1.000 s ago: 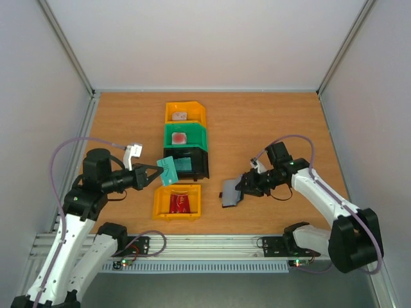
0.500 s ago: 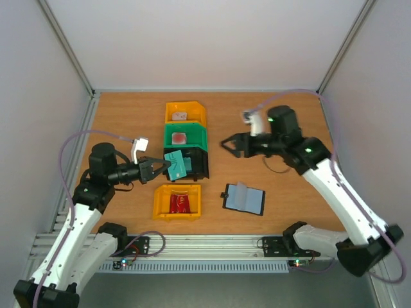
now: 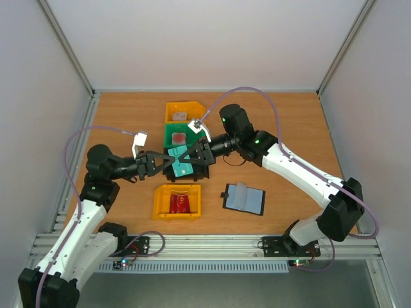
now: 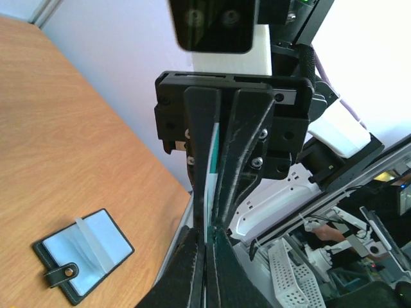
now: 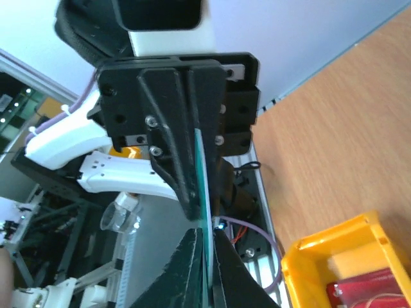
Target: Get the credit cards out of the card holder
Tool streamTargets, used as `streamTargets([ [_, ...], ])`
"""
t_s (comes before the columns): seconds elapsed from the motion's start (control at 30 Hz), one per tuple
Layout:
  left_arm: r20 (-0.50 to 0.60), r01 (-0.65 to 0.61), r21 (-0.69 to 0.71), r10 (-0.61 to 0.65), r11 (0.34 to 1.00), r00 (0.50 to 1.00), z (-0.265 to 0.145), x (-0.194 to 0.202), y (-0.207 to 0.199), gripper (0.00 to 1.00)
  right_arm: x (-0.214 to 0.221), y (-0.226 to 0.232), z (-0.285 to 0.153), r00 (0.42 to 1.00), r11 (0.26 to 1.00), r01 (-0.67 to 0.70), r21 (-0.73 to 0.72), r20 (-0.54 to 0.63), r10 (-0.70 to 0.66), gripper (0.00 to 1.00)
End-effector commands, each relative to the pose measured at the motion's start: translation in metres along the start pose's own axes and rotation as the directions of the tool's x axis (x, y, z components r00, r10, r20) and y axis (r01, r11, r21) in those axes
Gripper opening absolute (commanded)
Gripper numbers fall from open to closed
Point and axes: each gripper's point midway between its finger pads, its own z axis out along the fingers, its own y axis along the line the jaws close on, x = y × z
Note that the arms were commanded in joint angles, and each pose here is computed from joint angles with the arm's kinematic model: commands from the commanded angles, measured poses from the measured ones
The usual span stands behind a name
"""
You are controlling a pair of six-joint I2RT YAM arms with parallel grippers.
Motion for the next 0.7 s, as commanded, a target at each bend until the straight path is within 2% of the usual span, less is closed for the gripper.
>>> streamTargets([
  [0.0, -0.008, -0.017, 0.051, 0.017, 0.999, 1.0, 0.002, -0.003, -0.009, 0.0, -0.013, 0.022, -0.003, 0.997, 0.995, 0.058, -0.081, 0.055, -0.054, 0.01],
  [0.07, -0.002, 0.063, -0.023, -0.063, 0.998, 0.998, 0.002, -0.002, 0.006, 0.0, -0.011, 0.011, -0.001, 0.998, 0.999, 0.013, -0.042, 0.061, -0.011, 0.01],
  [0.1, 0.018, 0.143, -0.117, -0.142, 0.983, 0.99, 0.0, 0.0, 0.024, 0.04, -0.01, 0.002, 0.001, 0.998, 1.0, -0.016, -0.015, 0.064, 0.017, 0.01],
  [0.13, 0.043, 0.185, -0.245, -0.18, 0.952, 0.983, -0.005, 0.005, 0.047, 0.29, -0.009, -0.012, 0.001, 0.996, 0.998, -0.054, 0.028, 0.069, 0.052, 0.01],
  [0.2, 0.104, 0.24, -0.513, -0.217, 0.824, 0.971, -0.028, 0.015, 0.092, 0.86, -0.006, -0.051, 0.003, 0.977, 0.967, -0.206, 0.151, 0.086, 0.195, 0.01],
  [0.23, 0.106, 0.225, -0.622, -0.204, 0.75, 0.973, -0.042, 0.022, 0.112, 0.96, 0.002, -0.081, 0.005, 0.958, 0.927, -0.288, 0.24, 0.09, 0.274, 0.01],
  [0.27, 0.11, 0.214, -0.711, -0.194, 0.67, 0.975, -0.058, 0.031, 0.128, 0.99, 0.006, -0.103, 0.007, 0.938, 0.886, -0.346, 0.309, 0.096, 0.333, 0.01],
  [0.33, 0.11, 0.157, -0.816, -0.117, 0.556, 0.987, -0.086, 0.035, 0.143, 1.0, 0.013, -0.135, 0.015, 0.906, 0.826, -0.417, 0.379, 0.096, 0.413, 0.01],
  [0.43, 0.102, 0.091, -0.885, 0.0, 0.456, 0.995, -0.111, 0.029, 0.145, 1.0, 0.022, -0.173, 0.028, 0.858, 0.752, -0.497, 0.433, 0.114, 0.502, 0.01],
  [0.53, 0.101, 0.086, -0.909, 0.014, 0.409, 0.995, -0.121, 0.032, 0.149, 0.99, 0.032, -0.2, 0.036, 0.826, 0.699, -0.537, 0.471, 0.126, 0.55, 0.01],
  [0.67, 0.079, 0.068, -0.908, 0.01, 0.413, 0.997, -0.121, 0.041, 0.154, 0.99, 0.043, -0.22, 0.044, 0.802, 0.666, -0.568, 0.483, 0.143, 0.58, 0.01],
])
